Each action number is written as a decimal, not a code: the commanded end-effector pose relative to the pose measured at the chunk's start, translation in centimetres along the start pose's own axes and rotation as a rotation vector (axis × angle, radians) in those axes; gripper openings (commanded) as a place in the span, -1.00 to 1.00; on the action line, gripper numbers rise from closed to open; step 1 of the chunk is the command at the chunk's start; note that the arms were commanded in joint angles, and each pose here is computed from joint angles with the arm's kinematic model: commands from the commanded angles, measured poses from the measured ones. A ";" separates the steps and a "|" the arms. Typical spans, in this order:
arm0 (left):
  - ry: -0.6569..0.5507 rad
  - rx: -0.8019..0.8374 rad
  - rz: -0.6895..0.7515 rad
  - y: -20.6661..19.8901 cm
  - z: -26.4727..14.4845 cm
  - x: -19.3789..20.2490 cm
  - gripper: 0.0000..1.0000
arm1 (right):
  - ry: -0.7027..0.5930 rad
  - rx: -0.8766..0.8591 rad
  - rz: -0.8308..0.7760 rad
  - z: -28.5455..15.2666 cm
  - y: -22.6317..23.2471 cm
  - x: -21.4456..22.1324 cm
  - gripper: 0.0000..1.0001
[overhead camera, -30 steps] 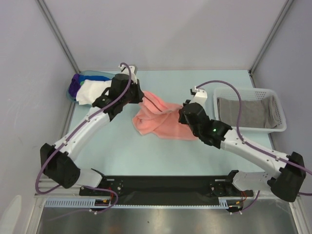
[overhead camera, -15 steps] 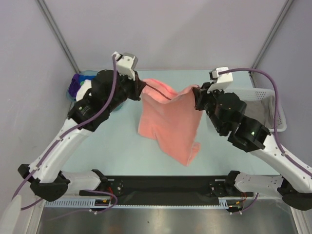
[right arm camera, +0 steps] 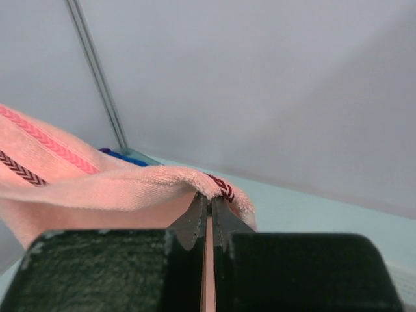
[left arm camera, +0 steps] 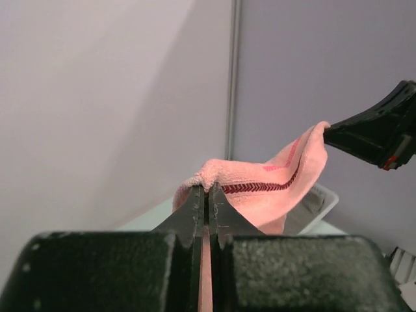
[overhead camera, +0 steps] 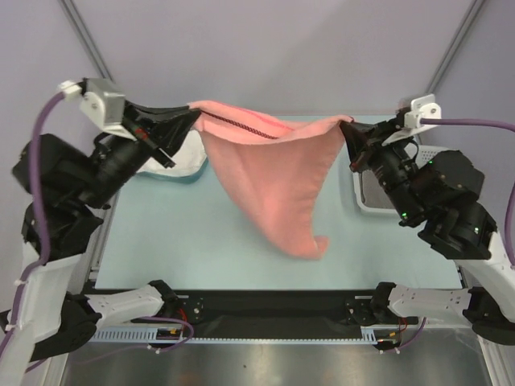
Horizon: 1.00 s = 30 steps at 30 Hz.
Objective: Fold and stack the towels
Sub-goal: Flatten out the crumpled towel
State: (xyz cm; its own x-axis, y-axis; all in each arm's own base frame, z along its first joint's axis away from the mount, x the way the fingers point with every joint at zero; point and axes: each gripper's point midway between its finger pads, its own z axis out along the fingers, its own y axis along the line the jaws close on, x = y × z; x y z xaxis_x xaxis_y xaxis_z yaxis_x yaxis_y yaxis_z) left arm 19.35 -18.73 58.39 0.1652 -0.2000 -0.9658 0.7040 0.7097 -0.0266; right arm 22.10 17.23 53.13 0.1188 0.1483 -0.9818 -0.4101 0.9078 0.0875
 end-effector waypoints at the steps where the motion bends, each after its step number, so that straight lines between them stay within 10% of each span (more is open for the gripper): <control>1: -0.153 0.084 0.040 -1.5 -0.7 -5.4 -1.00 | -0.109 -0.045 0.002 -1.3 -0.4 -4.8 -1.00; 14: -0.315 0.158 0.086 -3.0 -1.3 -11.2 -0.99 | -0.273 -0.151 0.032 -2.8 0.4 -11.9 -1.00; 30: -0.100 -0.062 0.040 5.9 9.1 -1.5 -0.99 | -0.162 -0.008 -0.066 6.7 -1.0 -6.6 -1.00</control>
State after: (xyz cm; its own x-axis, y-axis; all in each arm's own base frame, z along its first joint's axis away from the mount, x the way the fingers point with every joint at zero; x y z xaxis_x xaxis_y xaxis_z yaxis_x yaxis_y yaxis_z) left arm 26.15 -19.30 63.83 0.3160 -0.2212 -0.9226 0.6407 0.7669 0.0356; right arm 25.45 18.52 60.62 0.3034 0.1139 -0.9460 -0.3993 0.9167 -0.0177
